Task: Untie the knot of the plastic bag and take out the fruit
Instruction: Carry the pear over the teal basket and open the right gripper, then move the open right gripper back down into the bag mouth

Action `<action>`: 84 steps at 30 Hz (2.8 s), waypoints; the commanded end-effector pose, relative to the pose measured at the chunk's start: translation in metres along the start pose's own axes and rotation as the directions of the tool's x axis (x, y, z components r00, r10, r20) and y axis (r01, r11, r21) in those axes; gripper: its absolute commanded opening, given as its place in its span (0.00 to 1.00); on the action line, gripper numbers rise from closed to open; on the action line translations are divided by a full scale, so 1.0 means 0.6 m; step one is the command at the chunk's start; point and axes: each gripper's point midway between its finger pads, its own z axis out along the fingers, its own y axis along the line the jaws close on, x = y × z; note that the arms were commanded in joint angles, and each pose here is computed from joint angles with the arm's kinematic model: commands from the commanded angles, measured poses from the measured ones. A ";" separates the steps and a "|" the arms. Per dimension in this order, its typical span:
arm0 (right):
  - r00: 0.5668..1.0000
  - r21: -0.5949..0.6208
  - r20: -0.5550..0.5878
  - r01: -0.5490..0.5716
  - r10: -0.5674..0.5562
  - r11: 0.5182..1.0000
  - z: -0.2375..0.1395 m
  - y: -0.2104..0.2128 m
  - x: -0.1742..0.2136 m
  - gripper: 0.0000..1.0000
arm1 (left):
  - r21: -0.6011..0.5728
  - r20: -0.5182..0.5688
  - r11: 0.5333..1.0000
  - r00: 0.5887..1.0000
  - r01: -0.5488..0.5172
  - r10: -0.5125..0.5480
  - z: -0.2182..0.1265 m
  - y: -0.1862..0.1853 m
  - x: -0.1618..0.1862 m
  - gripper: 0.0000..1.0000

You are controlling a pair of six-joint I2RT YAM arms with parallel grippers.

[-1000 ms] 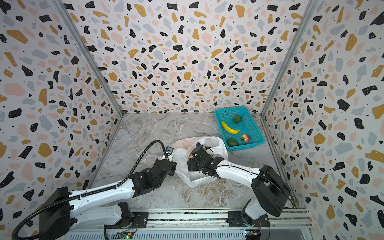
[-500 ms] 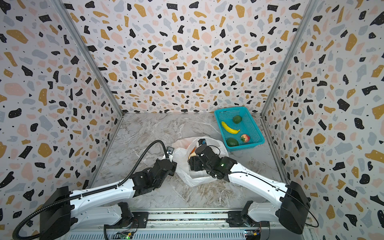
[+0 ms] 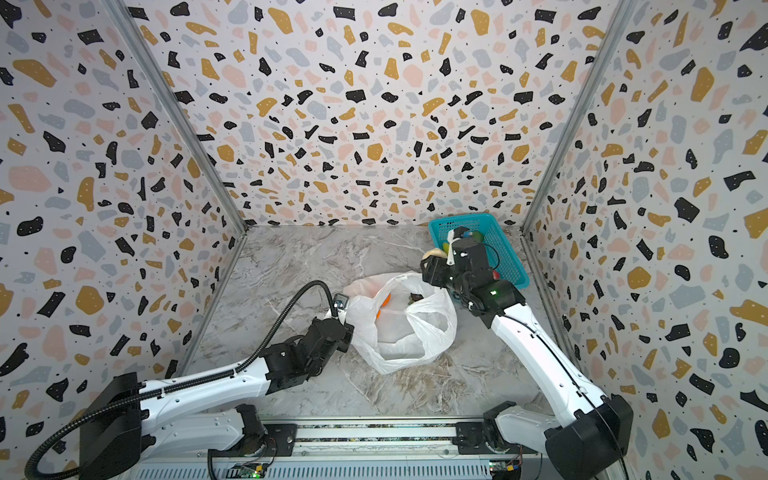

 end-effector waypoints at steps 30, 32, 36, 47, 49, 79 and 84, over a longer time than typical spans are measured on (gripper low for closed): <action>0.997 0.348 -0.034 -0.048 0.064 0.936 0.269 -0.363 -0.107 0.80 | -0.006 0.036 1.000 0.999 -0.017 0.017 -0.004 0.004 -0.022 0.00; 0.998 0.347 -0.032 -0.045 0.060 0.937 0.261 -0.358 -0.107 0.81 | -0.009 0.034 1.000 0.999 -0.020 0.020 -0.004 0.005 -0.021 0.00; 0.998 0.344 -0.038 -0.037 0.054 0.938 0.248 -0.350 -0.108 0.82 | -0.013 0.035 1.000 0.999 -0.023 0.024 -0.005 0.008 -0.021 0.00; 0.999 0.229 -0.021 -0.020 0.025 0.973 0.169 -0.248 -0.124 0.85 | -0.023 0.041 0.999 0.999 -0.026 0.027 -0.007 0.013 -0.022 0.00; 1.000 0.184 -0.029 -0.005 0.010 0.983 0.148 -0.209 -0.119 0.85 | -0.032 0.043 0.999 0.999 -0.027 0.028 -0.007 0.016 -0.023 0.00; 0.898 -0.158 -0.328 0.254 -0.293 0.954 0.117 0.133 0.310 0.79 | -0.068 0.006 0.998 1.000 0.005 -0.004 -0.036 0.055 -0.001 0.00; 0.889 -0.134 -0.349 0.267 -0.297 0.954 0.181 0.127 0.343 0.77 | -0.046 -0.025 0.999 1.000 0.018 -0.019 -0.041 0.055 0.019 0.00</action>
